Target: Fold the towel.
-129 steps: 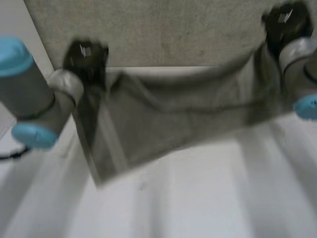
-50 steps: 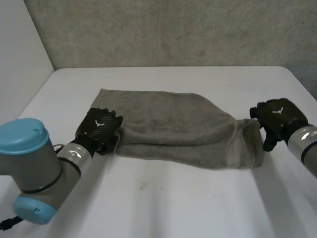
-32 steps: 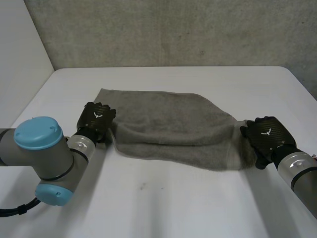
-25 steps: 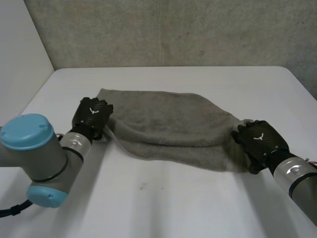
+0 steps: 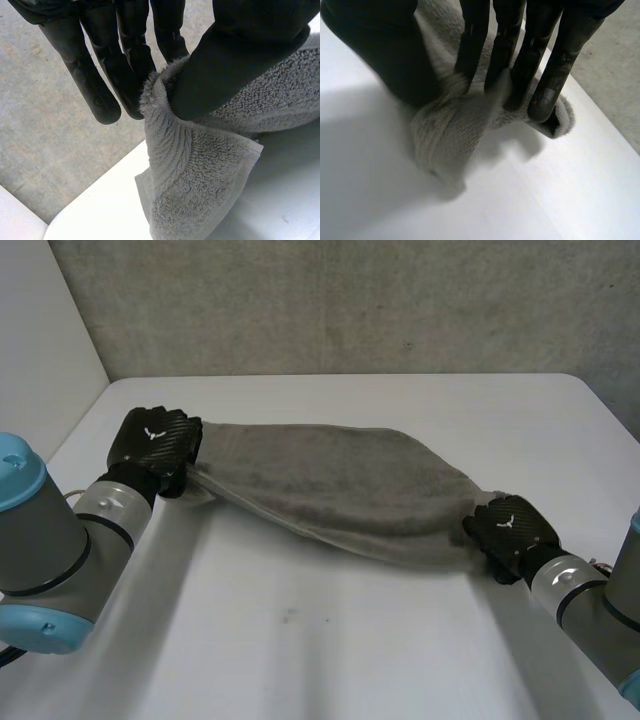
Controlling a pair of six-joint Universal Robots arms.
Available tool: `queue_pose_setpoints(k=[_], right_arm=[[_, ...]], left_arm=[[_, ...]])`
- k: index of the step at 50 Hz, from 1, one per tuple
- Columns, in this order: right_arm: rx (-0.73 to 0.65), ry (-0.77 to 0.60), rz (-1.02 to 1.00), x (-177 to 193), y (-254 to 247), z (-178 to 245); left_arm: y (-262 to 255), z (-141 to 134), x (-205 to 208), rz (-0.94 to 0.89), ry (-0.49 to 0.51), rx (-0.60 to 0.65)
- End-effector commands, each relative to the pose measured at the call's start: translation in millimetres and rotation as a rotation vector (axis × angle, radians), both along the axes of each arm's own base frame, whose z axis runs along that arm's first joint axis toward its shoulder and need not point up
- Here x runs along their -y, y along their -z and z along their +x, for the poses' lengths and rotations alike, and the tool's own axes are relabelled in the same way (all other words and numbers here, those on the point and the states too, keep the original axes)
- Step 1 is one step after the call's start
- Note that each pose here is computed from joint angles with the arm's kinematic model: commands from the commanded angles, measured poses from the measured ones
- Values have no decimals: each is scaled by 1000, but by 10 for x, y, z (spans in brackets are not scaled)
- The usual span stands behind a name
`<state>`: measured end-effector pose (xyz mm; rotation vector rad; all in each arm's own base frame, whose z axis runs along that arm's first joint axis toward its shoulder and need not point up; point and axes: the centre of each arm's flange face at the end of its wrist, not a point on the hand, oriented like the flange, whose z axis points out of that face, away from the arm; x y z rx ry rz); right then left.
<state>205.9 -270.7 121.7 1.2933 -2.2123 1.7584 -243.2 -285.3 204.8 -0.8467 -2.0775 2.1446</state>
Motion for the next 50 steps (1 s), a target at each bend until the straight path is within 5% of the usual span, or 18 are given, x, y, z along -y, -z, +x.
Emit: queue_pose_setpoints(k=[1, 9, 13, 24, 33, 43, 45, 50], right_arm=[[-35, 58, -72, 88, -105, -55], [29, 129, -261, 75, -918, -109], [42, 140, -156, -9, -1153, -140], [-118, 94, 246, -194, -1024, -206], [-171, 61, 290, 59, -811, -149], [9, 122, -181, 859, -1481, 191], [144, 207, -432, 1099, -1997, 188], [343, 237, -779, 1115, -2718, 210]], left_arm=[[7, 7, 1, 3, -3, 1], [-63, 45, -134, 45, 0, 22], [-73, 106, -302, 148, 2, 64], [35, 186, -577, 388, 59, 130], [411, 101, -336, 437, 120, 226], [-153, -172, 539, -35, 103, 232], [-746, -267, 805, -315, 65, 157], [-1617, -276, 939, -675, -40, 7]])
